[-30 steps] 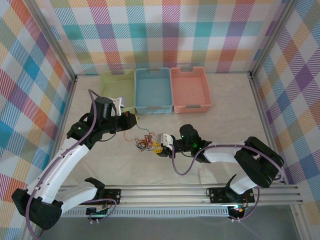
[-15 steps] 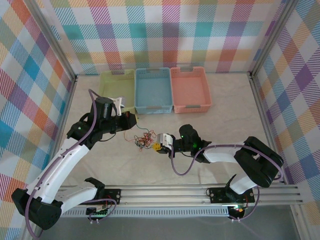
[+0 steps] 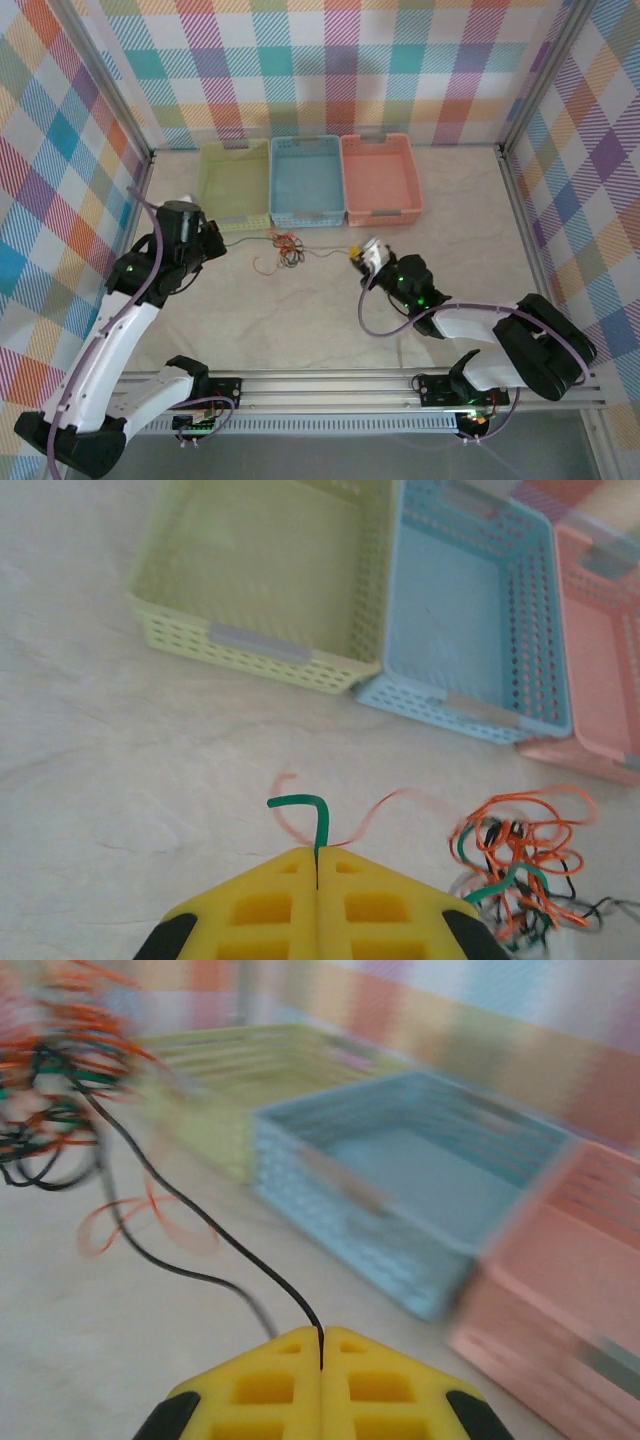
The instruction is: Untangle the cables
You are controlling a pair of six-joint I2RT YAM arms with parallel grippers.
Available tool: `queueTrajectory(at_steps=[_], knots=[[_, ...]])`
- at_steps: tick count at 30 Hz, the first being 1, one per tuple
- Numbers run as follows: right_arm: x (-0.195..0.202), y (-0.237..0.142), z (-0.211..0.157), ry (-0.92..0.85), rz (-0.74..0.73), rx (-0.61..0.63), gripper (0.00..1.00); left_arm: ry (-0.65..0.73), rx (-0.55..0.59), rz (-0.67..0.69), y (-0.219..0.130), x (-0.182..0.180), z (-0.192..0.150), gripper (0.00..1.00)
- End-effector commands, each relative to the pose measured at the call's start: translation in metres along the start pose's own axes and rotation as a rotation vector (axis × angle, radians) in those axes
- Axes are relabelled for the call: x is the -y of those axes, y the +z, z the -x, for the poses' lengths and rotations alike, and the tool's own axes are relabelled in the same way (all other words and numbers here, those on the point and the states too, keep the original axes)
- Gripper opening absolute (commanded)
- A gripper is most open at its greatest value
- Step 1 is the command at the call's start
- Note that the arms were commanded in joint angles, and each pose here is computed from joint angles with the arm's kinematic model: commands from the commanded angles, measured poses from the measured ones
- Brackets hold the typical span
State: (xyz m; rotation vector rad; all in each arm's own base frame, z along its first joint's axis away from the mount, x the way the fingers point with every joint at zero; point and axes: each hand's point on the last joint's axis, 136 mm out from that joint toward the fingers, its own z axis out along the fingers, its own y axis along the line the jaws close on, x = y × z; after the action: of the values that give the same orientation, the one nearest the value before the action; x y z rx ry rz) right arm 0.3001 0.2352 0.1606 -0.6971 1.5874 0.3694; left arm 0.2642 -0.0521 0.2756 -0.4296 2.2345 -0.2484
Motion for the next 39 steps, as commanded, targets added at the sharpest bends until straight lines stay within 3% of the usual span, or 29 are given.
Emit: queueTrajectory(at_steps=[1, 5, 9, 20, 39], knots=[[0.063, -0.017, -0.006, 0.199, -0.294, 0.005, 0.00, -0.006, 0.080, 0.124, -0.023, -0.030, 0.014, 0.00], [0.094, -0.035, -0.018, 0.283, -0.443, -0.016, 0.00, -0.028, 0.167, 0.178, -0.047, -0.048, 0.024, 0.00], [0.110, -0.046, -0.029, 0.343, -0.530, -0.040, 0.00, -0.031, 0.186, 0.181, -0.056, -0.052, 0.026, 0.00], [0.147, -0.077, -0.067, 0.519, -0.765, -0.142, 0.00, -0.027, 0.321, 0.394, -0.101, -0.092, 0.049, 0.00], [0.166, -0.099, -0.092, 0.659, -0.904, -0.188, 0.00, 0.021, 0.475, 0.626, -0.159, -0.125, 0.078, 0.00]])
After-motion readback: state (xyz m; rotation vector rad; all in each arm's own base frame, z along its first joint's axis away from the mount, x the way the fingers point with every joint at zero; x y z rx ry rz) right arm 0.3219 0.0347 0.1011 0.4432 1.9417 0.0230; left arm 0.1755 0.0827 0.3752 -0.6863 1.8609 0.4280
